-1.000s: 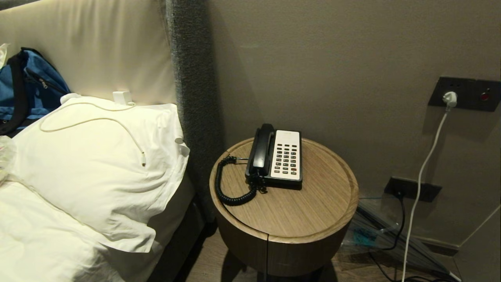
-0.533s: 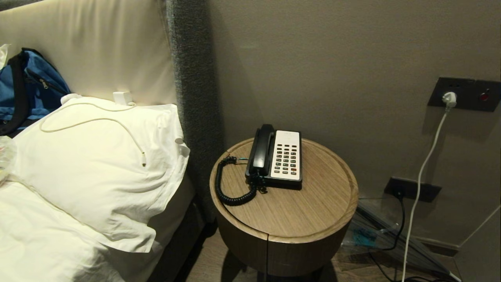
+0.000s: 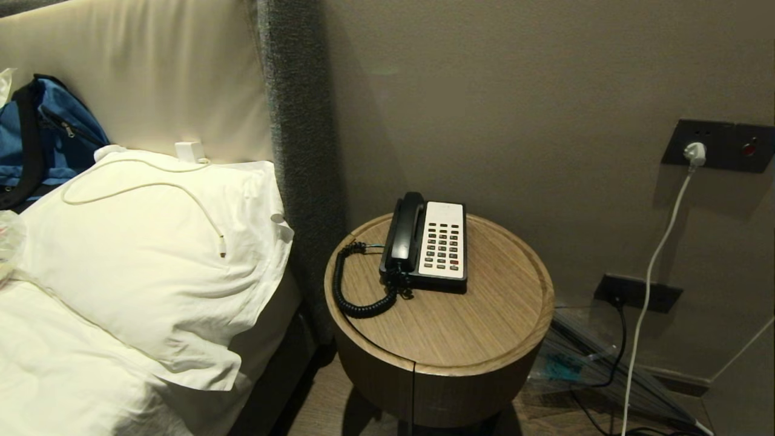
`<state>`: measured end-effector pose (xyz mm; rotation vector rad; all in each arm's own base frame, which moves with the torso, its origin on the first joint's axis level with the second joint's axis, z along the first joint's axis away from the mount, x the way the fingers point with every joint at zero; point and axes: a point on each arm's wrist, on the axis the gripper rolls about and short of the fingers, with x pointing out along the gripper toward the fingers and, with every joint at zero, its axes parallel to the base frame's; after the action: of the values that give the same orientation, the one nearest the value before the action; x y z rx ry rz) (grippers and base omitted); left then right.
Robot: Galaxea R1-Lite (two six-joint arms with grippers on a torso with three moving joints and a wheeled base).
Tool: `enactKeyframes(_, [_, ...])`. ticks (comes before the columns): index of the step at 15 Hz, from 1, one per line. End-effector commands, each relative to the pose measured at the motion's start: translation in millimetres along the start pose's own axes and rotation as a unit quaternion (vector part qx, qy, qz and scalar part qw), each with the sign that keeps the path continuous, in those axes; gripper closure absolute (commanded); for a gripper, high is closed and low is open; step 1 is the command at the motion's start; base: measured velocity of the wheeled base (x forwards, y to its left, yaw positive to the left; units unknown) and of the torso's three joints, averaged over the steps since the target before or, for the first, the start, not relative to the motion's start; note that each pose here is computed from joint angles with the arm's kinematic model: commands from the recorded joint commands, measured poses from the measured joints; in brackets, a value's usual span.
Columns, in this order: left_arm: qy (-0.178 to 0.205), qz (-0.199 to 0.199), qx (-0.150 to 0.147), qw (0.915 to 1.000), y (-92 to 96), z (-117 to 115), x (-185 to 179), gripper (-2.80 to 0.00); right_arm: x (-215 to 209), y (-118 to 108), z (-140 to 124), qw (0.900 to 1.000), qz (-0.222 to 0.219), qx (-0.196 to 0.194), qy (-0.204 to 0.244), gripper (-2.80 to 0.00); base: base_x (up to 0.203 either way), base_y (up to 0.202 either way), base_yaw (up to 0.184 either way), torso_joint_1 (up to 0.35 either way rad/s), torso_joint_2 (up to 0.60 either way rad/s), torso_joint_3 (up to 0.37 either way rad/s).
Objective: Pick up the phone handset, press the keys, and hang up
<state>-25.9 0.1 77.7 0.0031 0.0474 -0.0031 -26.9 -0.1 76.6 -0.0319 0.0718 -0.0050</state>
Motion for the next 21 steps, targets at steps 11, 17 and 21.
enactKeyframes(11, [-0.028,-0.001,0.0,0.9996,0.0,-1.1,3.3,0.0,-0.1,0.0,-0.1,1.0,0.001,0.0,-0.001,0.0,0.0,0.0,0.0,0.0,0.0,0.0])
enactKeyframes(17, [-0.028,-0.001,0.0,0.9996,0.0,-0.9,3.4,0.0,-0.2,0.0,-0.1,1.0,0.0,0.001,-0.001,0.0,0.0,0.0,0.0,0.0,0.0,0.0])
enactKeyframes(21, [-0.028,-0.001,0.0,0.9996,0.0,-1.0,3.3,0.0,0.0,0.0,-0.4,1.0,0.001,-0.004,-0.001,0.0,0.0,0.0,0.0,0.0,0.0,0.0])
